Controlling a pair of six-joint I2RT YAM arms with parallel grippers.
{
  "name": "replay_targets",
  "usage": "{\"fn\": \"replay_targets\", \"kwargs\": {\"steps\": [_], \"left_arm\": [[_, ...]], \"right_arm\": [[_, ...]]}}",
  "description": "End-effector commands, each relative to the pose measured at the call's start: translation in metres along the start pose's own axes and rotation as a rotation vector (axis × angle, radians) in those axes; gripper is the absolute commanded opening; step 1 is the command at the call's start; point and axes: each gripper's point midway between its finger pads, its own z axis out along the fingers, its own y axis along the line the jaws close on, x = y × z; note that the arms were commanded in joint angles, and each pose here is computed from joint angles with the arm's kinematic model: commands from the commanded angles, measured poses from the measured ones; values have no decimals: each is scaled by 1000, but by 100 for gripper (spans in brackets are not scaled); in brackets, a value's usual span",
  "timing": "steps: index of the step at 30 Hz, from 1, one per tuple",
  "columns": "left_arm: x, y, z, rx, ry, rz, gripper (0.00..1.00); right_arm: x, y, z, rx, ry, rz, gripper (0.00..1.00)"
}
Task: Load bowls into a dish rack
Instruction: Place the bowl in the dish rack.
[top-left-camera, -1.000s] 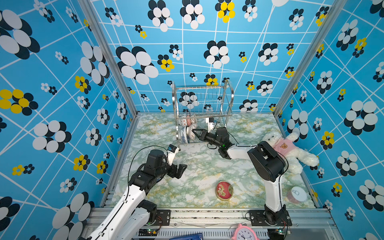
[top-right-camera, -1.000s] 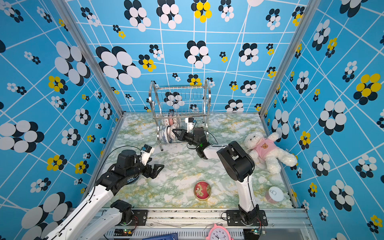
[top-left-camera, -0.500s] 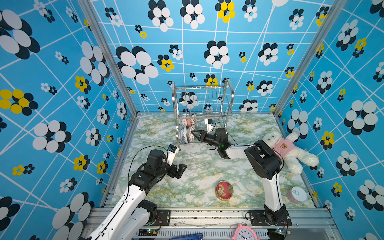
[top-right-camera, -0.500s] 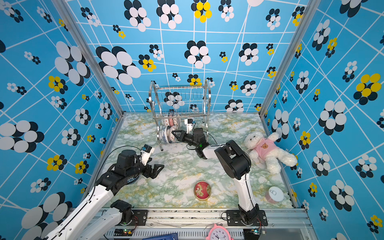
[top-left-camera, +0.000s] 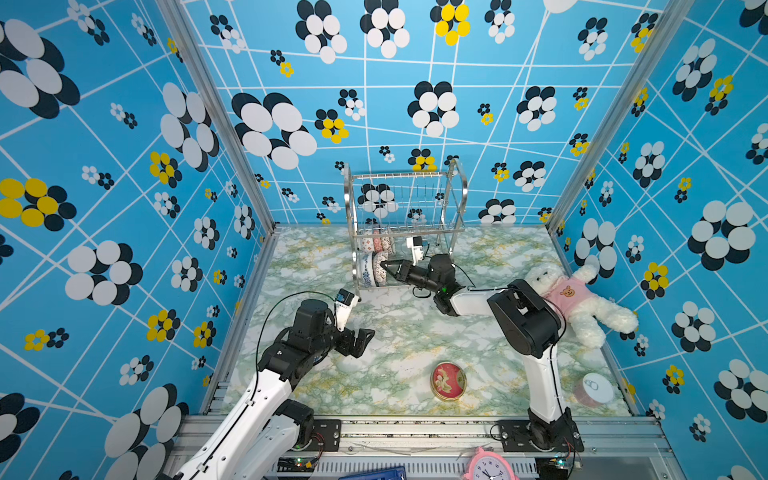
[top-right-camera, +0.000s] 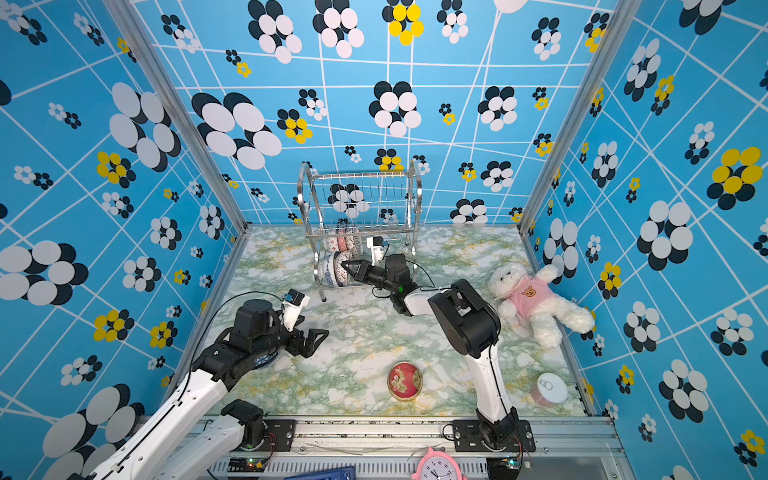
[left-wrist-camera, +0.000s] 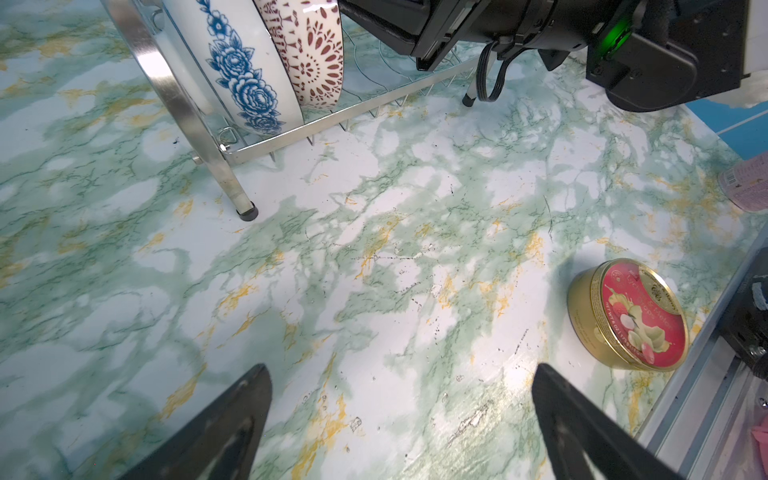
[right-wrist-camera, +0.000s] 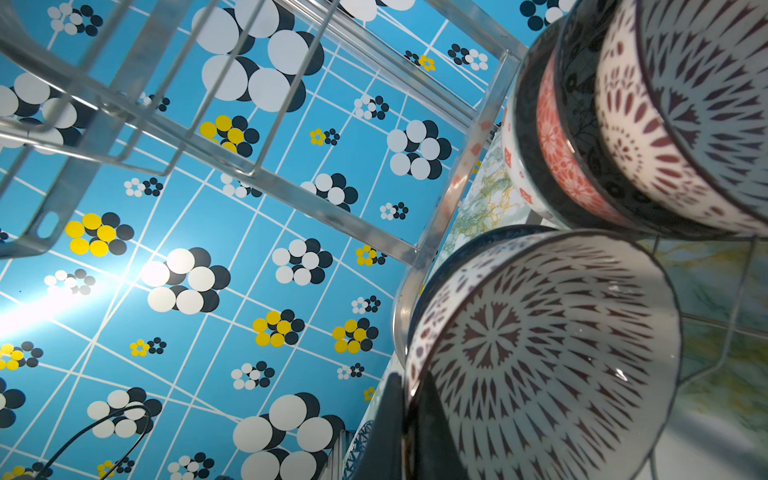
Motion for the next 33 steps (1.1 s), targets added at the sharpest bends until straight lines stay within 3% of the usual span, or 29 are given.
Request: {"fn": "replay_targets", "kwargs": {"steps": [1, 21, 32, 33], "left_arm": [[-1, -4, 3, 19, -4, 11, 99], [-1, -3, 2, 14, -6, 14, 99], [-1, 0, 1, -12, -12, 8, 99], [-2, 1, 0, -16, -15, 6, 99]], "right_arm": [[-15, 26, 5, -104, -20, -36, 0], [-2, -4, 8, -31, 38, -27, 0], [-1, -7, 8, 7, 59, -46, 16], [-8, 8, 7, -12, 47, -64, 18]]}}
